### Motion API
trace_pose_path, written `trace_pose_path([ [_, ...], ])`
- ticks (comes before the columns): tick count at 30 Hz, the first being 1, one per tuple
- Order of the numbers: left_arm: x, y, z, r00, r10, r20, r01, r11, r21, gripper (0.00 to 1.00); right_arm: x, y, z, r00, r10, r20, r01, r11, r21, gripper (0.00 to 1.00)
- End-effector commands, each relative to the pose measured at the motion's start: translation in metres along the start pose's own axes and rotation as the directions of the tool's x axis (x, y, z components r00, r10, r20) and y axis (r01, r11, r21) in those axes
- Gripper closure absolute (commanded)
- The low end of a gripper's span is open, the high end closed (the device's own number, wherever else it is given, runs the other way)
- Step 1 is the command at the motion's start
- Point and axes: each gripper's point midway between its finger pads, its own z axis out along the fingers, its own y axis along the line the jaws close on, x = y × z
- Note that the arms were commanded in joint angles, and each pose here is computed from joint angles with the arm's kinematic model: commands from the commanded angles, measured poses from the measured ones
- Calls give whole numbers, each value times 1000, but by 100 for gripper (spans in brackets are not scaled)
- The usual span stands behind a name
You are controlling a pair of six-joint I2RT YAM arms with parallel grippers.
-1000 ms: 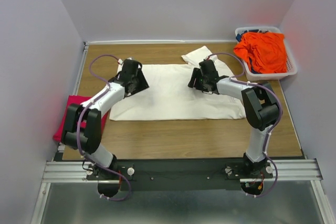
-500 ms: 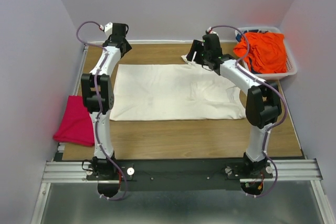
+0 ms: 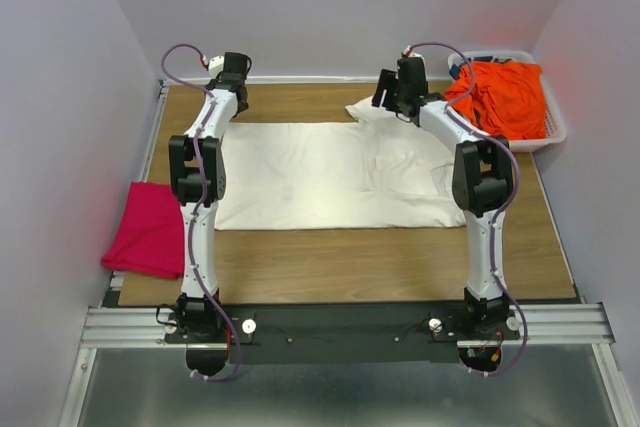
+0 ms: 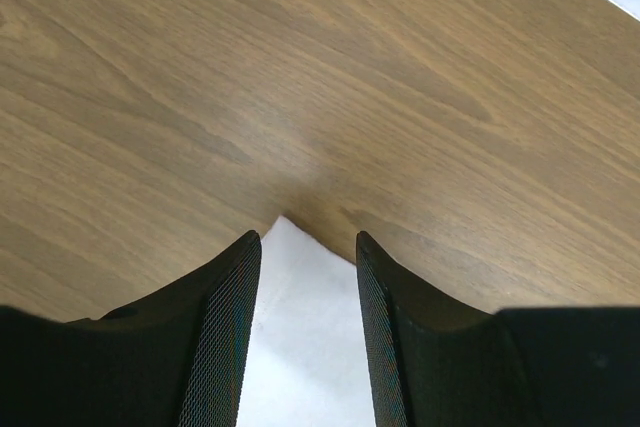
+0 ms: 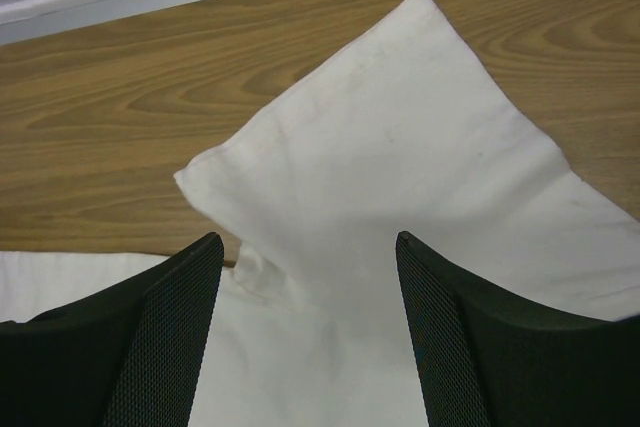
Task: Fold and stack the t-shirts
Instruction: Fold the tshirt
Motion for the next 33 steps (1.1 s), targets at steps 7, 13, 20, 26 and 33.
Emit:
trace_pose_path([
  [7,7,10,21,999,32,-14,-32,999,-34,52,-11,-20,28,999,-36,17,36,999,1,23],
  [13,12,9,31,999,9,-37,-10,1000,-6,55,-13,-29,38,999,-31,19,31,1000,3,23],
  [20,21,7,38,998,9,-60,-9,1000,9,59,-23,-41,47,998,-44,42,43,999,23,23],
  [26,23,6,40,998,4,-68,-2,1000,24,76,-24,-52,63,998,-41,49,40,999,23,23],
  [33,25,5,40,997,12,-76,-8,999,44,96,-19,-76,83,998,-34,52,31,998,54,22],
])
